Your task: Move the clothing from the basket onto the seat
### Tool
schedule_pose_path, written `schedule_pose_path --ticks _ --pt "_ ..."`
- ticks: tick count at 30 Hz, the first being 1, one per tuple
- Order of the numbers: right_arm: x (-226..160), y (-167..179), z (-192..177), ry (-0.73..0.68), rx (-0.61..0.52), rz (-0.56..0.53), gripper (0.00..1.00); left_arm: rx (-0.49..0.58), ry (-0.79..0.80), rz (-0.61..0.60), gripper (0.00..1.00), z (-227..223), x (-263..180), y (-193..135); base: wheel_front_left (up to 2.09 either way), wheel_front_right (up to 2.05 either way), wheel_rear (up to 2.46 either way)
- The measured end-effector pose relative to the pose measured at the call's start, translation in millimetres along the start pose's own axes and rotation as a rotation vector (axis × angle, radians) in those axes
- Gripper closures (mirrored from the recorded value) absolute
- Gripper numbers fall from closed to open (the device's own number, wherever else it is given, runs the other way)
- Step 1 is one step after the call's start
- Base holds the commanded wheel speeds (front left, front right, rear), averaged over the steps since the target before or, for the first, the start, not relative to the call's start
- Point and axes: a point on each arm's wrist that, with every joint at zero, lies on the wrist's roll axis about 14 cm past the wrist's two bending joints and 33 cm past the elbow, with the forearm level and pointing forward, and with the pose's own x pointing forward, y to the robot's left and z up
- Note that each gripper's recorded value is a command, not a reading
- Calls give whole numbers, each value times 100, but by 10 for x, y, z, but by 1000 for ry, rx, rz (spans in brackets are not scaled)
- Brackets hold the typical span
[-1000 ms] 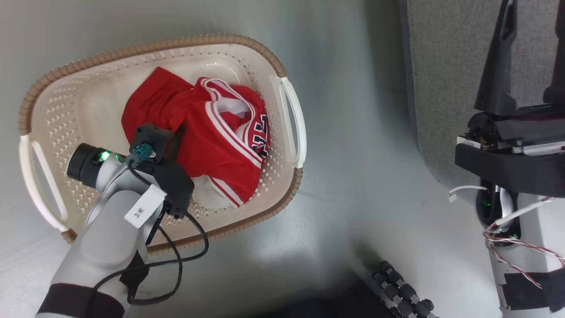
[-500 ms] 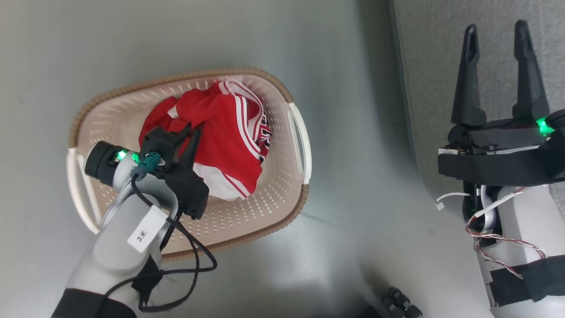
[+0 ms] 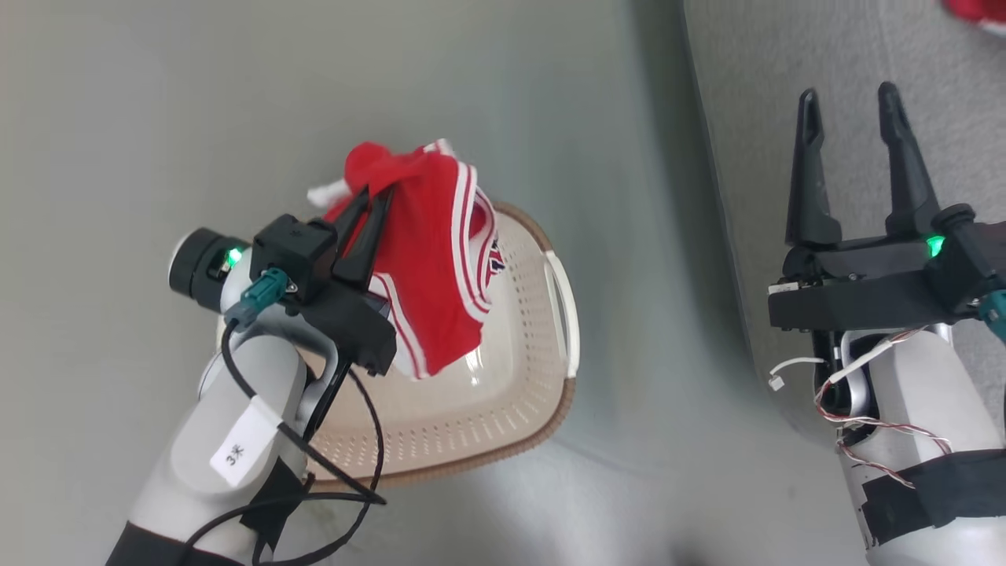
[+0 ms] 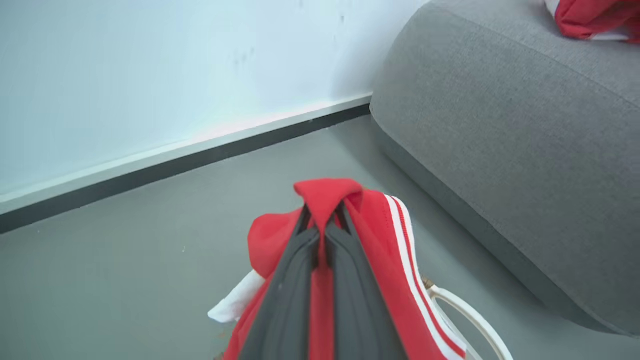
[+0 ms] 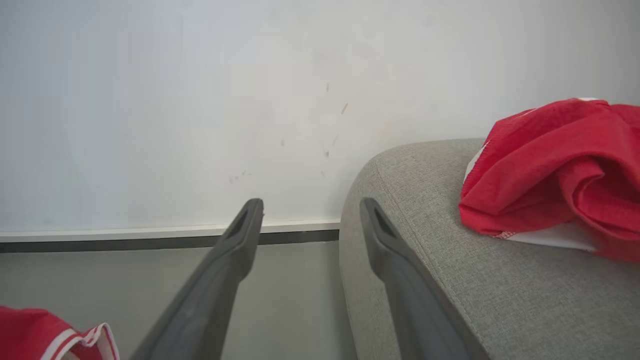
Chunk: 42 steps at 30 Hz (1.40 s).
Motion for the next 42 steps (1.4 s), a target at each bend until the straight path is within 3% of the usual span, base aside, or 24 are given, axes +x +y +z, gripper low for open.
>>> schedule_pose_path --ticks 6,21,33,42 --pt "-42 96 224 -30 14 29 0 36 -160 4 100 698 -125 -41 0 0 0" --pt "-342 408 670 -66 29 143 0 151 -373 -4 100 1752 -671 -269 0 0 0" --pt "-722 804 931 -85 17 281 0 190 -443 -13 100 2117 -1084 -575 0 0 0" --pt "-1184 1136 930 -72 55 381 0 207 -487 -39 100 2227 -1390 -895 0 0 0"
